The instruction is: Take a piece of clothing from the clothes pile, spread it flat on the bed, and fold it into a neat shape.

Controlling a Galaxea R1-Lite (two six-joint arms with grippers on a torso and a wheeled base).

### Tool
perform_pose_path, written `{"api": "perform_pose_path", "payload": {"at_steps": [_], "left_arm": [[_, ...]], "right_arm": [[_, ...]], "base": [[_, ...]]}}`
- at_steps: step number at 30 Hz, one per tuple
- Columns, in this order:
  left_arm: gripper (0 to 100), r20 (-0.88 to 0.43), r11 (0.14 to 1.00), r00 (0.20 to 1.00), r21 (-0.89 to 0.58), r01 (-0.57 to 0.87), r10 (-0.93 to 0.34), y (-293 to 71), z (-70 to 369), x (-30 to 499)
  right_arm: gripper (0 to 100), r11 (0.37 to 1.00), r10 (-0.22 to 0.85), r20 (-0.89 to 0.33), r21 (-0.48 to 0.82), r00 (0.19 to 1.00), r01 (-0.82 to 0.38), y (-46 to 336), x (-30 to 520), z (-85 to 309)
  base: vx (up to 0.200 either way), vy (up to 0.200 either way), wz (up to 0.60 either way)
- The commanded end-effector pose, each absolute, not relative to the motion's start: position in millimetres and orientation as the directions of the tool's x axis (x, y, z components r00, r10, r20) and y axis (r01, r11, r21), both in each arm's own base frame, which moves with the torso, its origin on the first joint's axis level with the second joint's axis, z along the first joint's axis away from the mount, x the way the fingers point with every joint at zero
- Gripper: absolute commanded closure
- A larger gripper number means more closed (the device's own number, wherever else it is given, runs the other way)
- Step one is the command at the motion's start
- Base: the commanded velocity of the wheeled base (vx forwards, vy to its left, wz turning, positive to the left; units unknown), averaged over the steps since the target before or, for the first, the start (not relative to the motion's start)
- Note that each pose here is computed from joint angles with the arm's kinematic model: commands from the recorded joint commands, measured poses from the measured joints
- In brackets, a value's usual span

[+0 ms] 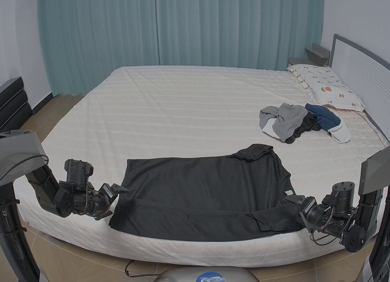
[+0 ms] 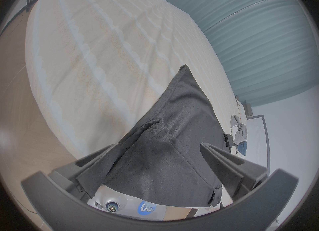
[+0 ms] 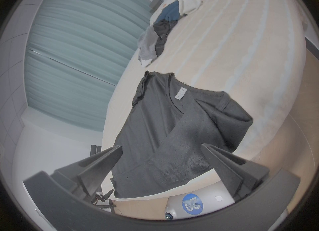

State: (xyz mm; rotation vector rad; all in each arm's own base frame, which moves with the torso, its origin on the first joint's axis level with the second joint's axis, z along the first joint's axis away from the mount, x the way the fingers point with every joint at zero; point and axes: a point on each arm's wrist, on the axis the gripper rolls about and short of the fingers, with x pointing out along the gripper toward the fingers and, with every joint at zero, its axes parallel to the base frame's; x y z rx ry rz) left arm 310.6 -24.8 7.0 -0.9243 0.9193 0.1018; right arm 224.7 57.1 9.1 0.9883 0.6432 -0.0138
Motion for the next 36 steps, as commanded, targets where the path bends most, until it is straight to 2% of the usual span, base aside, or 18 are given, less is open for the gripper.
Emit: {"api": "perform_pose_path", "payload": {"at_steps": [1,7,19,25,31,36], "left_arm": [[0,-0.720,0.626,0.630,-0.642,-0.443,-0.293,-25,7,311],[0,-0.720,0.626,0.630,-0.642,-0.443,-0.293,-25,7,311],[0,-0.710,0.613,0.641,-0.653,-0.444,-0.292,-24,10,313],[0,-0.702,0.611,0.650,-0.660,-0.438,-0.292,-24,13,313],[0,-0.652,0.542,0.698,-0.716,-0.440,-0.296,-21,20,316],[0,-0.653,0.549,0.698,-0.713,-0.436,-0.294,-21,20,316]], "right_arm": [[0,0.573,0.288,-0.561,0.750,0.776,0.330,62,234,-15],[0,0.589,0.266,-0.600,0.721,0.755,0.365,59,240,-32],[0,0.577,0.245,-0.574,0.734,0.781,0.358,52,239,-21],[0,0.535,0.234,-0.534,0.769,0.812,0.351,37,240,-8],[0,0.440,0.273,-0.483,0.832,0.832,0.338,29,241,6],[0,0.439,0.270,-0.488,0.829,0.830,0.345,28,241,4]], "base": [[0.000,0.000,0.00],[0.000,0.000,0.00],[0.000,0.000,0.00],[0.000,0.000,0.00],[0.033,0.000,0.00],[0.160,0.000,0.00]]}}
